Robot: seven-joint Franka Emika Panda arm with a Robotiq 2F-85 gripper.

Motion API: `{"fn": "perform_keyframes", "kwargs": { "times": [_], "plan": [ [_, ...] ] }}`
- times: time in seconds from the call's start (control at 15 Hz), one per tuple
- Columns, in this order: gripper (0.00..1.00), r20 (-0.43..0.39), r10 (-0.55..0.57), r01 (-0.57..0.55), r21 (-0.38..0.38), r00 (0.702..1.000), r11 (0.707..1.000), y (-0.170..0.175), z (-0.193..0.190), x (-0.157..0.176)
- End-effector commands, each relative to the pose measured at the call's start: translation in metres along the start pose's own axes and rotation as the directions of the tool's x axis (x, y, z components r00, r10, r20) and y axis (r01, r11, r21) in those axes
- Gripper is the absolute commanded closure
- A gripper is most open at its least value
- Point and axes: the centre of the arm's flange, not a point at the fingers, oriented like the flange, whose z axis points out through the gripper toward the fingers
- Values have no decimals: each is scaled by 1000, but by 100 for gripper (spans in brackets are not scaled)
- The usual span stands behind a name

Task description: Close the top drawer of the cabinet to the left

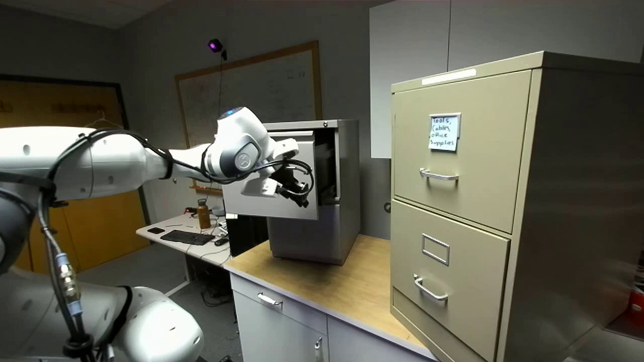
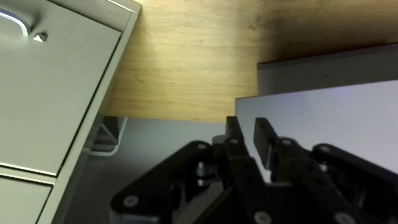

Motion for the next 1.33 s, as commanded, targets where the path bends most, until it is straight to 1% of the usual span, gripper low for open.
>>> {"fn": "perform_keyframes", "kwargs": {
  "times": [0.0,0.07,0.13,0.33,0.47,0.53,0.73,1.0,1.27],
  "plan": [
    [96,-117,-37,48,88,992,995,-12,-34,3],
    [98,-147,-44,61,109,988,992,-16,-42,6],
    [95,-178,-54,78,132,982,988,-21,-45,10],
    [93,-245,-94,147,205,965,968,-33,-50,23],
    [93,-272,-116,187,251,955,950,-43,-49,34],
    [92,-279,-120,198,269,953,942,-49,-49,41],
    [94,-299,-144,241,321,943,916,-67,-46,61],
    [93,-301,-159,260,337,940,905,-92,-35,93],
    [93,-275,-166,257,339,947,905,-121,-7,136]
  ]
}}
